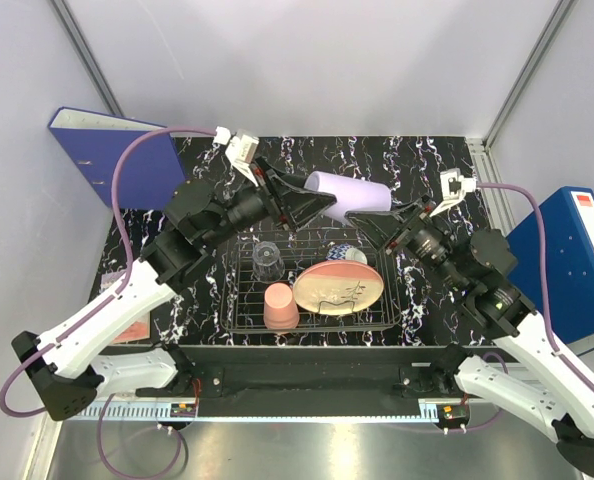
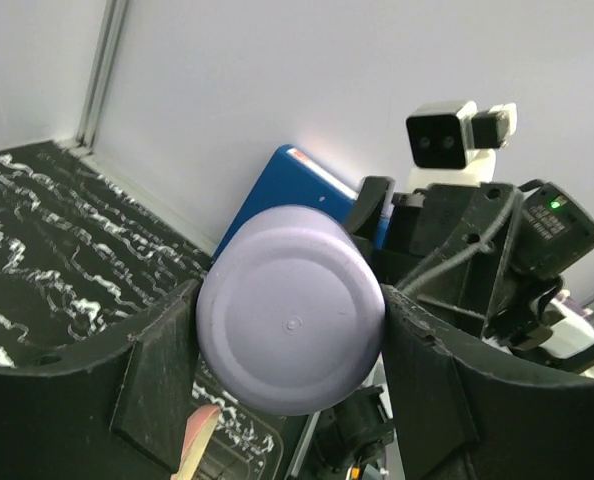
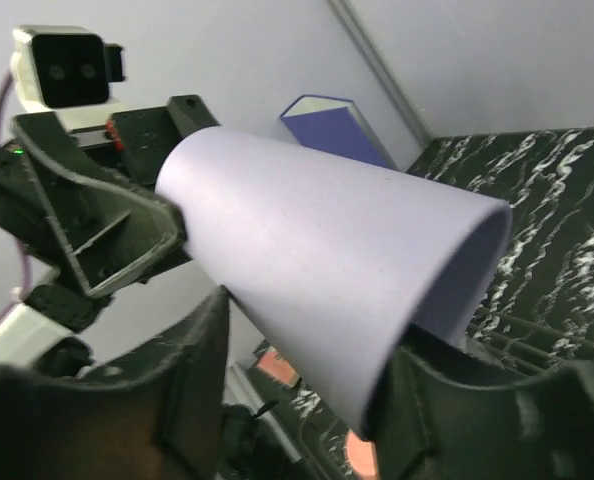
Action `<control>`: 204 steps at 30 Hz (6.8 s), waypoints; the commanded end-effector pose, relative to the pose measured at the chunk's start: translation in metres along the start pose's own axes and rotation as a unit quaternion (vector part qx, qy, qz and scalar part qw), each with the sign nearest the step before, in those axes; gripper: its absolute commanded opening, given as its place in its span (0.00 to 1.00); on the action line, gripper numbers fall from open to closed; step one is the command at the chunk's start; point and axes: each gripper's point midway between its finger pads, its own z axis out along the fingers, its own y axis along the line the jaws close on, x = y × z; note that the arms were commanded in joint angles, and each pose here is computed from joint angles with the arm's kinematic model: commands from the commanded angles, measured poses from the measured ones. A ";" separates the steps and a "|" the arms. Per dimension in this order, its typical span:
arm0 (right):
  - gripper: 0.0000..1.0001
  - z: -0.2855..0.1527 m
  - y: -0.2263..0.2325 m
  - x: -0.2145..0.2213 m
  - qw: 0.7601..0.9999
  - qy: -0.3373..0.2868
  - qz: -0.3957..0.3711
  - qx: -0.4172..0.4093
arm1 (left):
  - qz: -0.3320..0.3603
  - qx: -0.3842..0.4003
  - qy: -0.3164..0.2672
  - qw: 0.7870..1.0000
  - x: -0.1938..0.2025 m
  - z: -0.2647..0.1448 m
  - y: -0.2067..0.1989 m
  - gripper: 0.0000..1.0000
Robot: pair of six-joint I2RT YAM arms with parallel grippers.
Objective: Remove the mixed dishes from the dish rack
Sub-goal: Place the cup at the center of the board, then pick up the cup from the dish rack, then place the cup at the center of the board.
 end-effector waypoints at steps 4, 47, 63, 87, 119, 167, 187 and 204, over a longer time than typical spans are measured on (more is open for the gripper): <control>0.00 -0.001 0.001 -0.033 0.998 -0.052 -0.011 0.032 | 0.011 -0.027 -0.006 1.000 -0.009 -0.007 0.008 0.49; 0.00 -0.089 -0.495 -0.019 0.654 0.172 0.114 0.728 | -0.019 -0.440 0.136 0.887 0.088 -0.132 0.150 0.99; 0.79 -0.087 -0.494 -0.035 0.675 0.148 0.109 0.714 | -0.019 -0.448 0.144 0.882 0.093 -0.129 0.157 0.99; 1.00 0.001 -0.167 -0.086 0.931 0.014 0.033 0.364 | 0.025 -0.471 0.270 0.840 0.175 -0.143 0.174 0.99; 1.00 -0.048 -0.150 -0.015 0.942 0.054 0.057 0.327 | 0.040 -0.446 0.321 0.834 0.241 -0.159 0.147 0.42; 0.97 -0.018 -0.007 -0.043 0.997 0.034 0.052 -0.041 | -0.111 0.132 -0.054 0.984 -0.049 -0.005 0.001 0.00; 0.00 0.024 0.008 -0.028 0.995 0.062 0.041 -0.061 | -0.107 0.110 -0.012 0.988 -0.025 0.006 0.013 0.15; 0.00 -0.041 -0.194 -0.127 0.805 0.052 -0.119 0.580 | -0.057 -0.269 -0.048 0.960 -0.023 -0.105 0.098 0.99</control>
